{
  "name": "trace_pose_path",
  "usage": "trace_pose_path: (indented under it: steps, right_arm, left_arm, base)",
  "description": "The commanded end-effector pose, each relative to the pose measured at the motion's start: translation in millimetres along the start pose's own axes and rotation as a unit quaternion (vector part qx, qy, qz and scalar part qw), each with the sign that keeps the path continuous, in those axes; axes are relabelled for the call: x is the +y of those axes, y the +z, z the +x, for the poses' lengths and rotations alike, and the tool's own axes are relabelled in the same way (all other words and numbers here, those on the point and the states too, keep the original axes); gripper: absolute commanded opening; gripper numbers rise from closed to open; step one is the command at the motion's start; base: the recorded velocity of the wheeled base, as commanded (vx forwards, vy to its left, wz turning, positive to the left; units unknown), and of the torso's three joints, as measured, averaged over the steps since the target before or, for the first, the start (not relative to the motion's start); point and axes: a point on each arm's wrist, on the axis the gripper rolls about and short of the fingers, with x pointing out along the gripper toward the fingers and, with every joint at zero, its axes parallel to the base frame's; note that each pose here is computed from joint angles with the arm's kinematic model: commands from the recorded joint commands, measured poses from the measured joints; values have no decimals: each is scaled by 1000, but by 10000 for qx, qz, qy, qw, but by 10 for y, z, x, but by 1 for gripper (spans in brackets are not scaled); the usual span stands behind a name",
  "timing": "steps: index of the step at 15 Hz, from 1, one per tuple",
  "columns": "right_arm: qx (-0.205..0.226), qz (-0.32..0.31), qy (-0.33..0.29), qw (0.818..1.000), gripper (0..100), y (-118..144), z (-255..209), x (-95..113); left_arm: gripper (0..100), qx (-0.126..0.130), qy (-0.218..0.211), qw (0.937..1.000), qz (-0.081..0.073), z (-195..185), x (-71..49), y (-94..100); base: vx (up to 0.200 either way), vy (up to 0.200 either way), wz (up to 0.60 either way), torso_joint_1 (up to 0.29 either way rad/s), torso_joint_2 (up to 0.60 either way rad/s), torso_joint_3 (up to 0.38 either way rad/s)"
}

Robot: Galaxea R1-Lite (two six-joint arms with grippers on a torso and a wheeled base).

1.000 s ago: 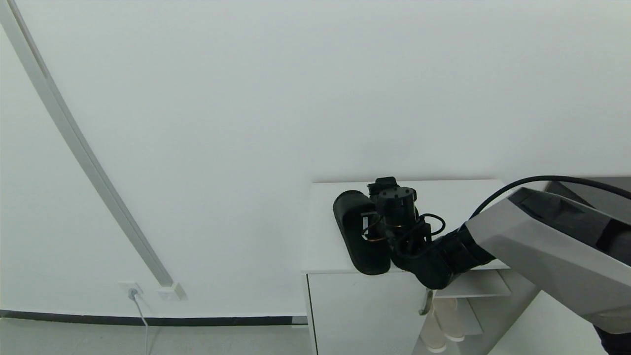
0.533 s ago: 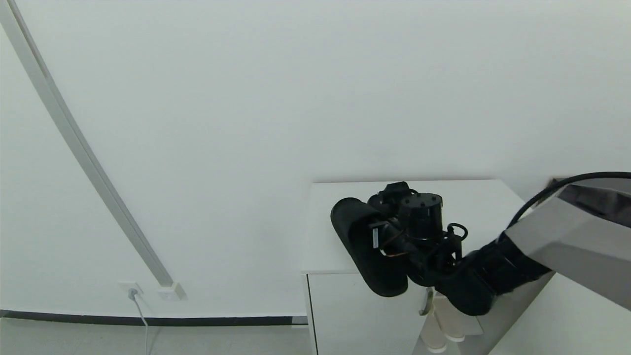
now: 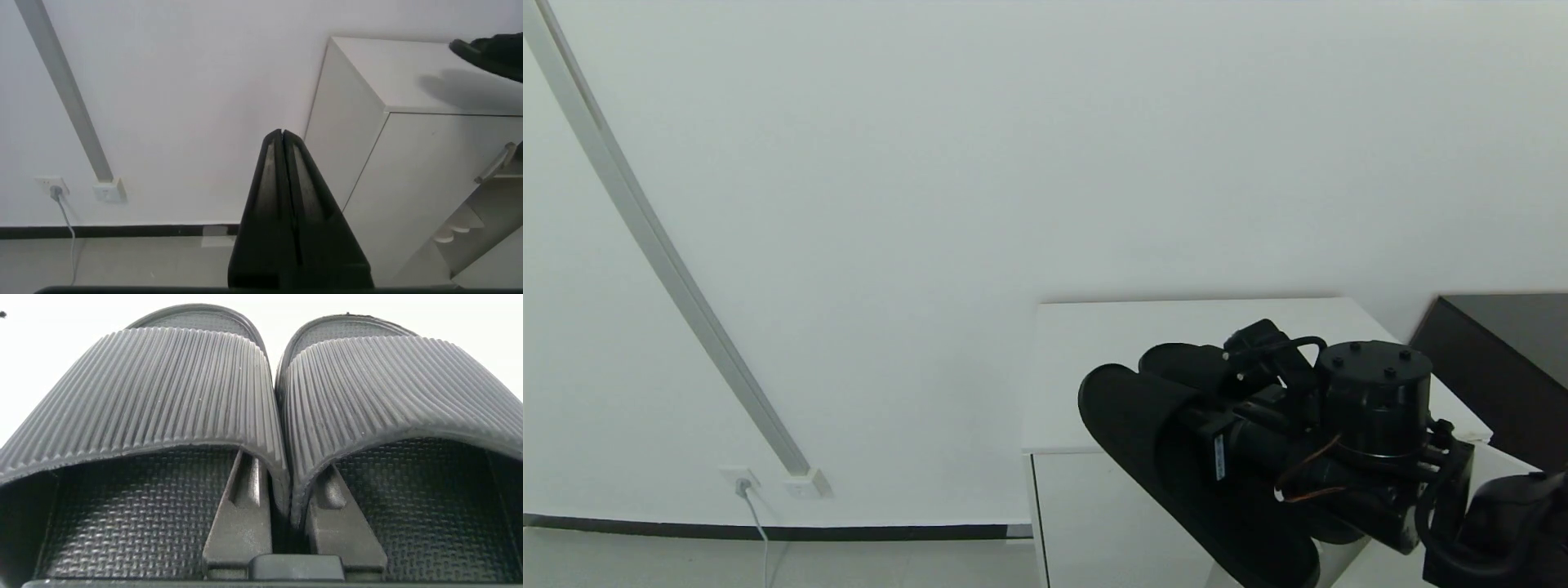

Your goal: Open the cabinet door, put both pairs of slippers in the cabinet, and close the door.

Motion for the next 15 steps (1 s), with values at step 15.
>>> trace_pose_path:
  steps: [15]
  right_arm:
    - [-66, -60, 147, 9999, 0, 25, -78, 90]
  left_arm:
    - [0, 0, -1, 10000, -11, 0, 0, 0]
  base:
    - [-120, 0, 0, 3, 0, 4]
